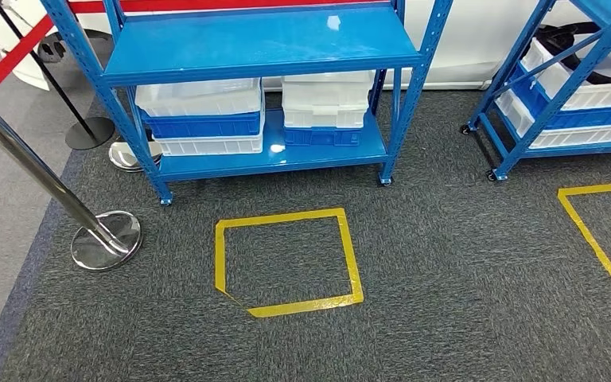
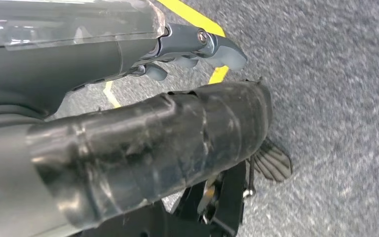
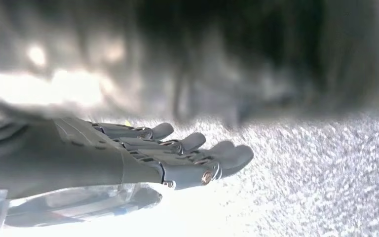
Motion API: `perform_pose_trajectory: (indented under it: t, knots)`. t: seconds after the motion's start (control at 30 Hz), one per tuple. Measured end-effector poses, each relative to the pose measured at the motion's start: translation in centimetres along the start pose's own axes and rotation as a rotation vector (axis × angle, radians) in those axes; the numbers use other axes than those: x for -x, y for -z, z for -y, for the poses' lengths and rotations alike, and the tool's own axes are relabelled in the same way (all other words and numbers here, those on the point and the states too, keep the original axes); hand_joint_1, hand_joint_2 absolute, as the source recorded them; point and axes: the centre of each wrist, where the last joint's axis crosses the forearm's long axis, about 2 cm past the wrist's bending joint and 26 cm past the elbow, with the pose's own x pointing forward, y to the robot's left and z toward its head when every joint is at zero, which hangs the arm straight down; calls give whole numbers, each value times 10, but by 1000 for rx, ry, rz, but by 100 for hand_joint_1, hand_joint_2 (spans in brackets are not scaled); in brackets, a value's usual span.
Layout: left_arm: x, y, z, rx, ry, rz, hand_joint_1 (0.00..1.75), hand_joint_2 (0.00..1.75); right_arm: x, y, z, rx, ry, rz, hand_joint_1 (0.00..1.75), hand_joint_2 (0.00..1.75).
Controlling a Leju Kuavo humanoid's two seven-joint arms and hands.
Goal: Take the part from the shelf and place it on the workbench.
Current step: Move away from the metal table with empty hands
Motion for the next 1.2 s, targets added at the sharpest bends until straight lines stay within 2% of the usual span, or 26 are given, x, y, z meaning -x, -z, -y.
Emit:
perform_pose_trajectory:
  t: [0.27,0.47,0.67,0.8,0.9,1.0,1.1,1.2]
  knots:
    - [-1,0,0,-2,4,15,0,0,1,0,0,27,49,1,0,175]
    - [-2,0,1,-21,19,8,0,0,-2,0,1,104,86,179,0,175]
    - [-2,1,-2,-39,34,2,0,0,-15,1,-5,114,183,337,0,175]
    - [1,0,-4,-71,64,-20,0,0,-26,1,-11,100,265,386,0,0]
    - [1,0,-4,-114,75,-71,0,0,-33,1,-15,56,362,375,0,0]
    - [0,0,-2,-101,128,-74,0,0,-38,0,-21,-36,482,217,0,0]
    - [0,0,0,-10,259,44,0,0,-39,-2,-27,-91,608,2,0,0]
    - [-2,-1,5,13,481,182,0,0,-38,-4,-31,-104,732,-119,0,0]
